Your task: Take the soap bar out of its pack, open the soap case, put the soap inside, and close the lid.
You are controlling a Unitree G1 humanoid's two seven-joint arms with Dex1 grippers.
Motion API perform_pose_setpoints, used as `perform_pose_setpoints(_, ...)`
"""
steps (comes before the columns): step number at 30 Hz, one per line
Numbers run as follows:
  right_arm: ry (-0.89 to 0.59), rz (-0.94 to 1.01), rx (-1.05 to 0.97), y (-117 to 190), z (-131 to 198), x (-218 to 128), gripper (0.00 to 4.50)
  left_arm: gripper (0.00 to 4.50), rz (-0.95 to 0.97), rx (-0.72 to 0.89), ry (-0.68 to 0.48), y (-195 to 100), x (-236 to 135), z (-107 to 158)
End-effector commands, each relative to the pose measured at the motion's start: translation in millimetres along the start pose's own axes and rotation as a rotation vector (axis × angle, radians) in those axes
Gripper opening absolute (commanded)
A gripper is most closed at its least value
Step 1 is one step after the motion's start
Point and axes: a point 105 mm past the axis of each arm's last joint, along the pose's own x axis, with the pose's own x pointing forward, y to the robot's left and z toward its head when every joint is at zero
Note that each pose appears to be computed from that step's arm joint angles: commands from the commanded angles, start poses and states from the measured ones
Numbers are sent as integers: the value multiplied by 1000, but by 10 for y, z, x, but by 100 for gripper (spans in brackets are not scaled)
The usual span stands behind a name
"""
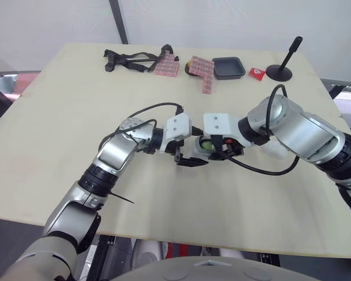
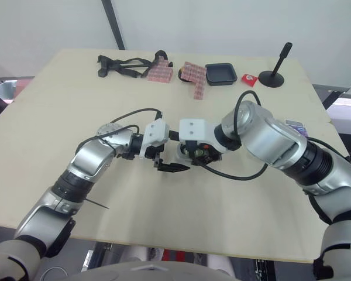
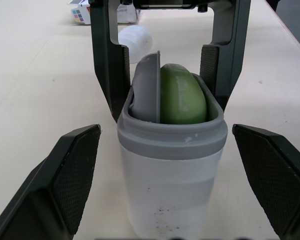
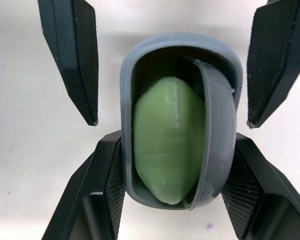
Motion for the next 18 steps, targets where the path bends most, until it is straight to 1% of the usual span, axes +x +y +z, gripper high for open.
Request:
perform_pose_setpoints(1, -11, -35, -32, -39, 41, -77, 216, 449, 20, 37, -25, 34, -38, 88)
perform_pose_setpoints(10, -14, -36, -32, -44, 38, -68, 216, 449, 14, 32, -24, 36, -29, 78)
perform_pose_setpoints(13, -13, -38, -30, -45, 33, -66, 216, 368, 11, 29, -22, 38, -32, 73)
perform_pose_setpoints(18, -15, -39, -29, -44, 36, -65, 216, 205, 10, 25, -20, 35, -20, 58)
